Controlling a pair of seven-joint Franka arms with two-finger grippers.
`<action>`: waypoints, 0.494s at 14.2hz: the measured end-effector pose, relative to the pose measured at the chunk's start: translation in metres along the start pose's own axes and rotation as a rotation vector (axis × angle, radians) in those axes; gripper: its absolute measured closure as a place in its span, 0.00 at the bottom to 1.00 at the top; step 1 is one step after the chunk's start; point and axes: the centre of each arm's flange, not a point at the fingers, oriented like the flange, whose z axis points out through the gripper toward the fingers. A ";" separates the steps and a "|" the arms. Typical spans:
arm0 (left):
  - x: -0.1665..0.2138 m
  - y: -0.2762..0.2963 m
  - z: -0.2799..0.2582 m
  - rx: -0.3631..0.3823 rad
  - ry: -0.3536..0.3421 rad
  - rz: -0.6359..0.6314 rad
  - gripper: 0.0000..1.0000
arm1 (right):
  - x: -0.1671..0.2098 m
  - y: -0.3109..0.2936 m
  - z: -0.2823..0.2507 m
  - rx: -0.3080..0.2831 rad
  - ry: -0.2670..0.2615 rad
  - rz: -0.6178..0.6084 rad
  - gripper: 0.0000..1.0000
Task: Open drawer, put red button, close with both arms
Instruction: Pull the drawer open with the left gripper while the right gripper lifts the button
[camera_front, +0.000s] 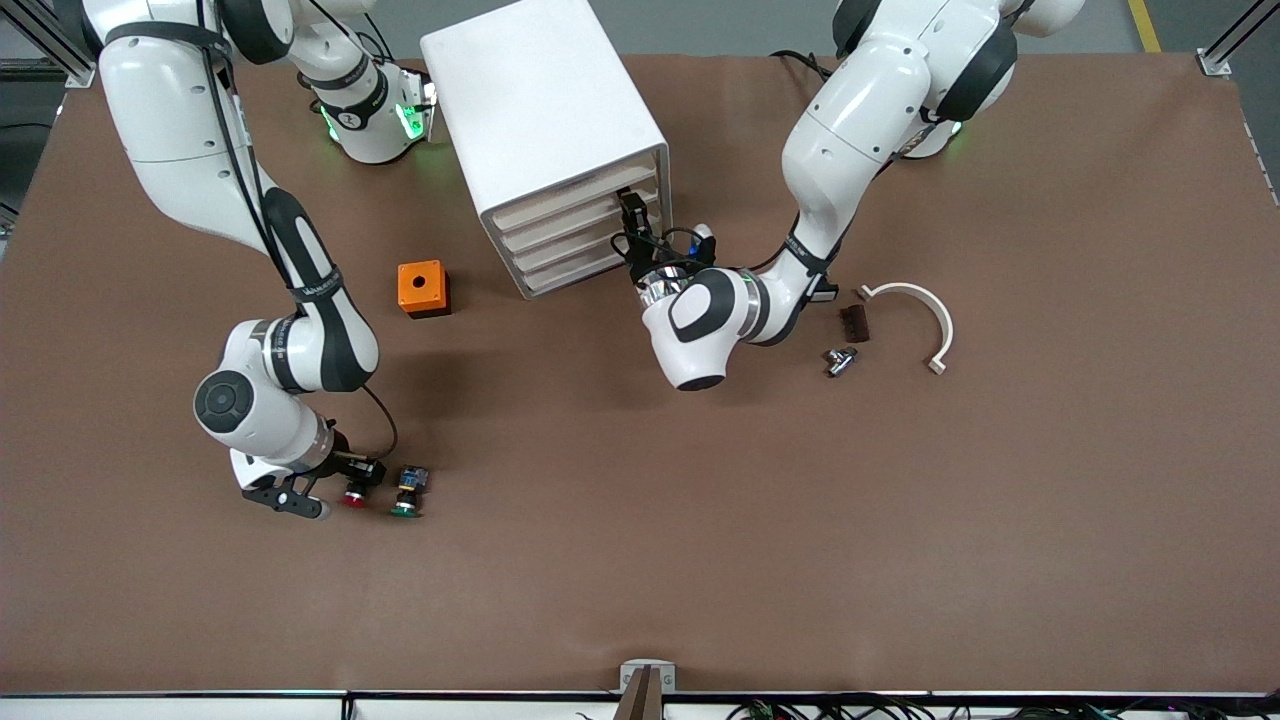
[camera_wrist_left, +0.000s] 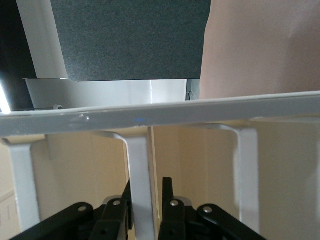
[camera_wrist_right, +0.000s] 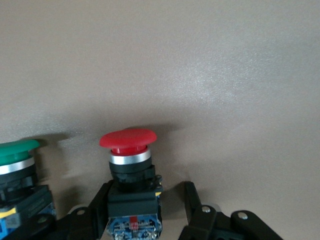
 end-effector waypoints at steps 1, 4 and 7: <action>-0.001 0.000 0.003 0.003 0.001 0.000 0.79 | 0.001 -0.001 0.000 0.001 0.002 -0.001 0.38; -0.001 0.000 0.003 0.005 0.000 -0.022 0.92 | 0.003 -0.002 -0.003 0.003 0.007 -0.002 0.60; 0.001 0.000 -0.001 0.007 -0.007 -0.037 0.93 | 0.004 -0.003 -0.004 0.003 0.008 -0.002 0.60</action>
